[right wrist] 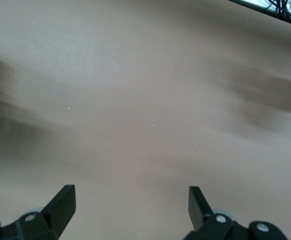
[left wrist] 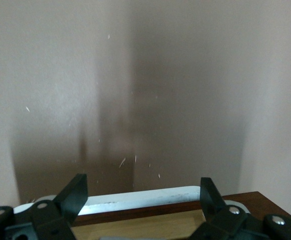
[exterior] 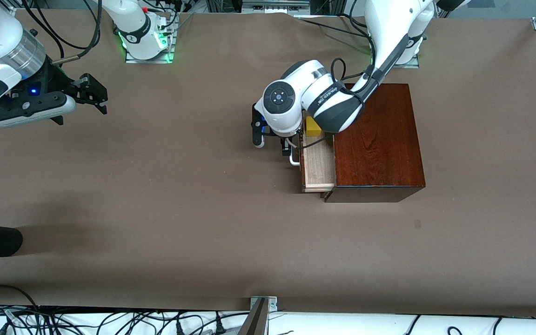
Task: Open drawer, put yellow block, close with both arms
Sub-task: 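Push the drawer shut into the box with the left gripper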
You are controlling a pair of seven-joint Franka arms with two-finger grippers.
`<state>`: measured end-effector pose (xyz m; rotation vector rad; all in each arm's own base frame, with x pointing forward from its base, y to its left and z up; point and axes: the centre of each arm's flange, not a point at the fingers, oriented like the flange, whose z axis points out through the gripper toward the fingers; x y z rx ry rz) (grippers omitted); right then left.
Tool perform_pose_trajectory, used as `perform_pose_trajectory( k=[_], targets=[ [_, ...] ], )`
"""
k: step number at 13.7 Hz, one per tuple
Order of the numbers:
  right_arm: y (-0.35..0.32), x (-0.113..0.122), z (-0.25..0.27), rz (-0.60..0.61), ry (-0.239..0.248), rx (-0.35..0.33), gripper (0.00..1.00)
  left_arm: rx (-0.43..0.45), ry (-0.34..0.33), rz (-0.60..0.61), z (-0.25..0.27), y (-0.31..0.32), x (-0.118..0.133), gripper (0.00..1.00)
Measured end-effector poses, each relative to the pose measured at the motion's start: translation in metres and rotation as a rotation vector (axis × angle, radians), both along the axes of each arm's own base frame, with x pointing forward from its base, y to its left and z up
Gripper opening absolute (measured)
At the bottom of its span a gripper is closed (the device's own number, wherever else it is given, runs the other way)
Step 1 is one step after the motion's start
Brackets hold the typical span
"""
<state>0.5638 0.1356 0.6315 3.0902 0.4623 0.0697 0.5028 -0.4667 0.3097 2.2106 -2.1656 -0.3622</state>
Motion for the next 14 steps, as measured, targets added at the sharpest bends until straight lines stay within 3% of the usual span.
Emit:
perform_pose_trajectory(
  k=[6,14],
  targets=[
    [0.0,0.002,0.001,-0.001,-0.012,0.003,1.0,0.193,0.066,0.016,-0.005,0.049,0.014,1.0],
    [0.0,0.004,-0.003,-0.001,-0.006,0.003,1.0,0.164,0.053,0.053,0.014,0.057,0.027,1.0]
  ],
)
